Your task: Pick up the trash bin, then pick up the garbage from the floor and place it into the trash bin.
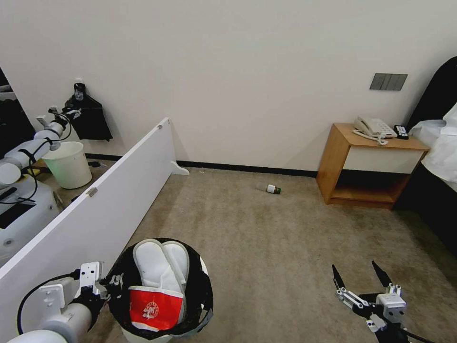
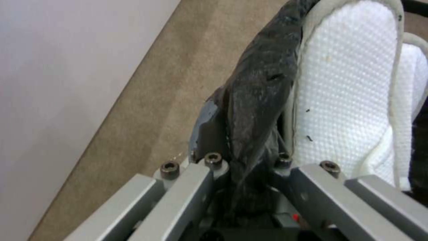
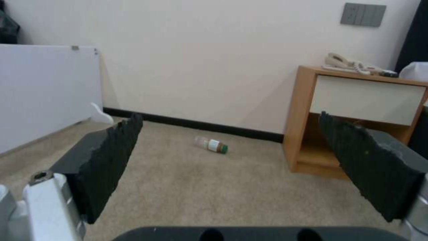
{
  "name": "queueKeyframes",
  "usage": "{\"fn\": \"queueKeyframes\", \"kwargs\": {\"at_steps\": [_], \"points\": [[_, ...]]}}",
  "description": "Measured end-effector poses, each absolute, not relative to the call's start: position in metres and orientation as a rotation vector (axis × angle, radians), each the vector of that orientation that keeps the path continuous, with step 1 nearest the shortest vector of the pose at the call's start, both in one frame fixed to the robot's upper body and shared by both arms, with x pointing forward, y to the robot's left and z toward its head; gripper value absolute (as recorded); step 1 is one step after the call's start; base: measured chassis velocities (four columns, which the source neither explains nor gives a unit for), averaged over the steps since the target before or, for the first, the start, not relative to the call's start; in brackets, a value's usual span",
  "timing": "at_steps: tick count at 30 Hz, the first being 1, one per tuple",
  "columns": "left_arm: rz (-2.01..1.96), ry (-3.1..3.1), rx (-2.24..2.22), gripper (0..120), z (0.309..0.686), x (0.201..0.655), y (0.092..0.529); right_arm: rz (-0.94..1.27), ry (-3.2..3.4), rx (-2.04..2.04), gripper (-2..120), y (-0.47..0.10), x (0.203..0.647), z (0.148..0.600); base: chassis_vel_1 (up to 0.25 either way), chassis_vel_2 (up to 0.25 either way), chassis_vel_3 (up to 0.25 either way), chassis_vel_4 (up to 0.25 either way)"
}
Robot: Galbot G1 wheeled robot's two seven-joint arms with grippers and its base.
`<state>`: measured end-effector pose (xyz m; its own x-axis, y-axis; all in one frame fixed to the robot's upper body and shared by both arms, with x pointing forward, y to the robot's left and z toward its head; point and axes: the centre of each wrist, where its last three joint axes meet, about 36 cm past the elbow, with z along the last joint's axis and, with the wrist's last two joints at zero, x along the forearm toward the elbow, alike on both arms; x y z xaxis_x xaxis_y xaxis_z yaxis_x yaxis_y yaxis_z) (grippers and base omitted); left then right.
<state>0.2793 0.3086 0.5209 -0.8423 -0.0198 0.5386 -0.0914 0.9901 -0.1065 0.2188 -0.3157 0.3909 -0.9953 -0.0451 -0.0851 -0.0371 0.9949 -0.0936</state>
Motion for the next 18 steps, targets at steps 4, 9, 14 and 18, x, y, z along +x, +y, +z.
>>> {"fn": "queueKeyframes", "kwargs": {"at_steps": [4,9,14,18], "points": [[0.173,-2.567,0.077,4,0.5205,0.279,0.3083,-0.14,3.049,-0.064,100,-0.3156,0.2192,0.3912,0.0,0.0,0.0,0.0],[0.174,-2.566,0.076,4,0.5204,0.2786,0.3082,-0.139,3.049,-0.068,100,-0.316,0.2189,0.3916,0.0,0.0,0.0,0.0],[0.174,-2.567,0.075,4,0.5205,0.2787,0.3081,-0.138,3.049,-0.068,100,-0.3161,0.219,0.3919,-0.011,0.012,0.009,-0.022],[0.174,-2.568,0.075,4,0.5206,0.2788,0.3081,-0.138,3.049,-0.067,100,-0.3165,0.2189,0.3922,0.0,0.0,0.0,0.0]]}}
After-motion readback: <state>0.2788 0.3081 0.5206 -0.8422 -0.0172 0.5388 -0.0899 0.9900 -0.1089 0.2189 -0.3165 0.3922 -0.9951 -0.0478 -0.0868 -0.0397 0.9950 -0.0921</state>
